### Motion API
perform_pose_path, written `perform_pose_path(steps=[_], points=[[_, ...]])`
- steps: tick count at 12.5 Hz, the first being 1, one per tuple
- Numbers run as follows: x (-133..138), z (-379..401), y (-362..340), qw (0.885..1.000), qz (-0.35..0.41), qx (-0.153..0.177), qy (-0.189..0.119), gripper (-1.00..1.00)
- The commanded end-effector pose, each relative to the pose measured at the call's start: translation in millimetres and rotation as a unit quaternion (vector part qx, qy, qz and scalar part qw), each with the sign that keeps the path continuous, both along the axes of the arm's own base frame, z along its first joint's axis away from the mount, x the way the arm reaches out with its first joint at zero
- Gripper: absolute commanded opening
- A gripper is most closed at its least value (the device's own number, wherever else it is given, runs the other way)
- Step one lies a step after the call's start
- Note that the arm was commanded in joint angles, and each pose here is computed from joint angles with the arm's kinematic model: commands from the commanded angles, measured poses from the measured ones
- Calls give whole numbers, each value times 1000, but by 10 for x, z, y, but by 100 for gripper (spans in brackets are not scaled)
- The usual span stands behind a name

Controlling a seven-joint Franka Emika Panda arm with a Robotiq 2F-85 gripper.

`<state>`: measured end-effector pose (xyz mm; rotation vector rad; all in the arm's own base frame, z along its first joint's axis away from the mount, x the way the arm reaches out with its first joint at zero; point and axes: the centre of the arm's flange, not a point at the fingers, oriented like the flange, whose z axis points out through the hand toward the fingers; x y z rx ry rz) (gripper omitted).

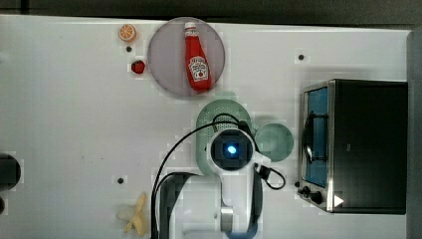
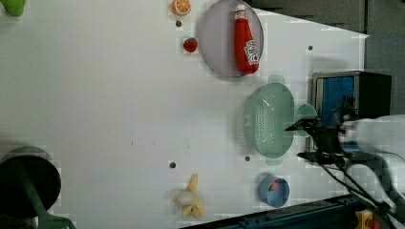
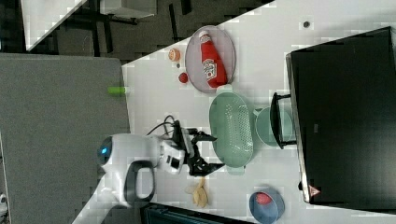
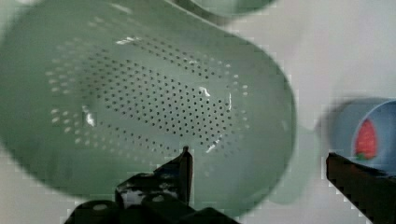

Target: Drag strainer right to left.

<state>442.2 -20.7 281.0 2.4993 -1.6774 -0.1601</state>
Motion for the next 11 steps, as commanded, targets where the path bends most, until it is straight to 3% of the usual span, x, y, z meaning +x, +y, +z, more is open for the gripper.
perform_pose_path(steps=[1,5,11], points=[[260,22,186,994,-84,-3,-70,100],[354,-702,295,987,-133,3,-93,100],[288,-1293,398,984,-147,11,-97,100]])
